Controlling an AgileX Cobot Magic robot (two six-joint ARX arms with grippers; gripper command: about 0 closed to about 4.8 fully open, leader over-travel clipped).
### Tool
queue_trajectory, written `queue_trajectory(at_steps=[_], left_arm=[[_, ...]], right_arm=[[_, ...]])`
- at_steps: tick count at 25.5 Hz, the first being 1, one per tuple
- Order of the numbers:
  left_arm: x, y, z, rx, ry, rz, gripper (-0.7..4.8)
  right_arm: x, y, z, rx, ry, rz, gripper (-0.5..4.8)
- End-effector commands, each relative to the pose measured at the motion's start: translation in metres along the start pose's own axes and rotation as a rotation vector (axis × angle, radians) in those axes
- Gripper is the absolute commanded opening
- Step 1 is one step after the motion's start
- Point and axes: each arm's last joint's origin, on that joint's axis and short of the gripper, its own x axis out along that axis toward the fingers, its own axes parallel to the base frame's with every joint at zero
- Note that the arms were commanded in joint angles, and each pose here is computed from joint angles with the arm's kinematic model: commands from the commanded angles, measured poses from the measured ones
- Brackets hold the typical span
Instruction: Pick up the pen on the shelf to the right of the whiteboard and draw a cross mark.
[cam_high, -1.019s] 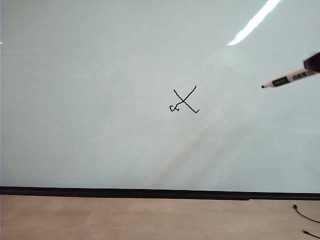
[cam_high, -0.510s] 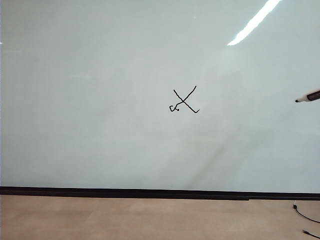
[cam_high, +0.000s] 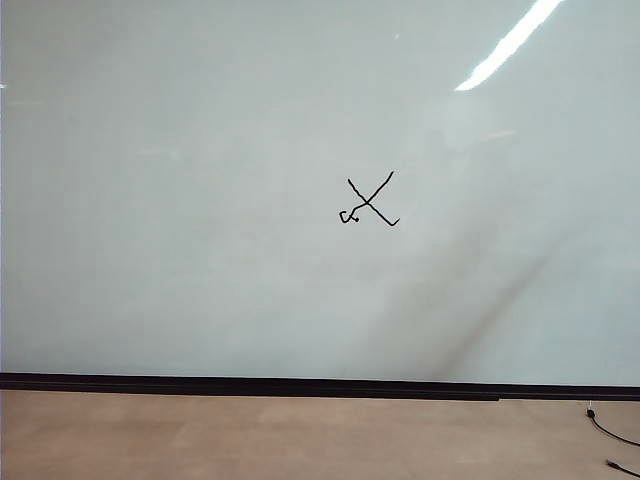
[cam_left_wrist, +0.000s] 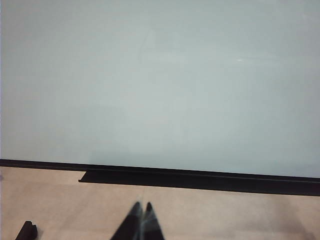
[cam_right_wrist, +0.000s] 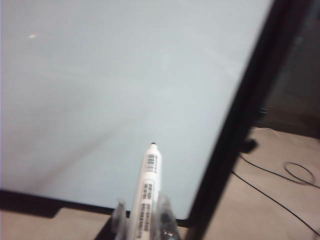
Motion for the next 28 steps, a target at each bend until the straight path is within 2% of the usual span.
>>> queue_trajectory(at_steps=[1, 7, 28], left_arm=[[-0.0002, -0.0001, 0.0015, 0.004, -0.008, -0.004, -0.05], [-0.0002, -0.0001, 0.0015, 0.004, -0.008, -0.004, -0.05], [-0.0002, -0.0001, 0.0015, 0.004, -0.008, -0.004, -0.04]], right_arm=[[-0.0006, -0.0058, 0.0022, 0.020, -0.016, -0.046, -0.04], [-0.0009, -0.0088, 0.0000, 0.020, 0.016, -0.144, -0.04], [-0.0009, -0.0080, -0.0024, 0.022, 0.041, -0.131, -0.01]])
